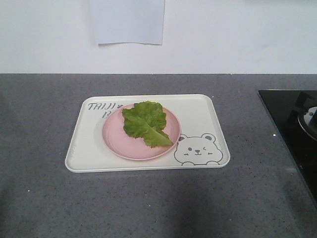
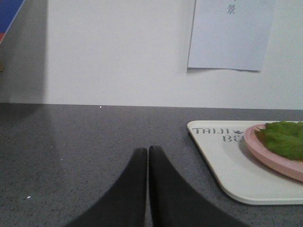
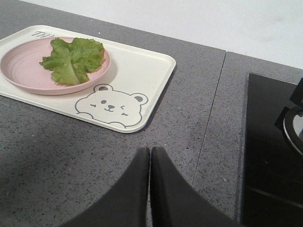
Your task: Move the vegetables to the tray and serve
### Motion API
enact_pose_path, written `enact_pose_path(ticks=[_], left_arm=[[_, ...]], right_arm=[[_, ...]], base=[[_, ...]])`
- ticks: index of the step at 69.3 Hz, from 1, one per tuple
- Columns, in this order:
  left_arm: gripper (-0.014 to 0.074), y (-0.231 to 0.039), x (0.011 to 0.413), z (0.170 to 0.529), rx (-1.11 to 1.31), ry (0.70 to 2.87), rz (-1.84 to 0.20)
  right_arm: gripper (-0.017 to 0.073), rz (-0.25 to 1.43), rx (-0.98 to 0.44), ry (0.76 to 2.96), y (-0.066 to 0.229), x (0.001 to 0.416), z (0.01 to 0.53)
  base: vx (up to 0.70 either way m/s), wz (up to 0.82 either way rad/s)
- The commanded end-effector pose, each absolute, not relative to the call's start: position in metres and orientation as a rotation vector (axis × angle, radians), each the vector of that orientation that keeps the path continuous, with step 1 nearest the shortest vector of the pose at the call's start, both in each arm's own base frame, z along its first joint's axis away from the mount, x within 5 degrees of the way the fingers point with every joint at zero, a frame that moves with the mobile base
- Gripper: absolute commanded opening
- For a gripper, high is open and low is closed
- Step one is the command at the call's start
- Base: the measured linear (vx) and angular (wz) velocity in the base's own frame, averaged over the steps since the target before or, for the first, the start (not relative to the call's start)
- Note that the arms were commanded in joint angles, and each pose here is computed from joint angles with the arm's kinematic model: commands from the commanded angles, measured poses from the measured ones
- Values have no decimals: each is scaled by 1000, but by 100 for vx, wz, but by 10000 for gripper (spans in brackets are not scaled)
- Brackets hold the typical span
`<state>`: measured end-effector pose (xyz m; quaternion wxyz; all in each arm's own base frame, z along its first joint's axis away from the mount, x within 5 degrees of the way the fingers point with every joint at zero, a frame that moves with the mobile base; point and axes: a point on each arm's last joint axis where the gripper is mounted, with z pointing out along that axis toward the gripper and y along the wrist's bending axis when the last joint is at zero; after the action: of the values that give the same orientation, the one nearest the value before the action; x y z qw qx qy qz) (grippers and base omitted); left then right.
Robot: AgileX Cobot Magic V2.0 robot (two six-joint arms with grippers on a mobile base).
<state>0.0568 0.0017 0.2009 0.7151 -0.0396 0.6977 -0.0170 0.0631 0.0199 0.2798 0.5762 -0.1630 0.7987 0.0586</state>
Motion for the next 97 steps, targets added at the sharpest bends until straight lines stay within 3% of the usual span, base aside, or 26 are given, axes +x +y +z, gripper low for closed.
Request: enact_pose_path(ticks=[1,69,88,97], left_arm=[[-6,3,57,196,-112,1509,-29],[-6,3,57,197,-110,1508,-33],[-6,3,57,197,-110,1508,-33],[-6,3,57,197,-110,1508,-33]], right_arm=[[-6,126,-369,1783,20,65,294],[-6,124,-370,1779,20,65,294],[-6,72,-390,1773,18,66,294],[-6,-29,-297,1761,10,72,283]], base=[[0,0],[0,0],[0,0],[0,0]])
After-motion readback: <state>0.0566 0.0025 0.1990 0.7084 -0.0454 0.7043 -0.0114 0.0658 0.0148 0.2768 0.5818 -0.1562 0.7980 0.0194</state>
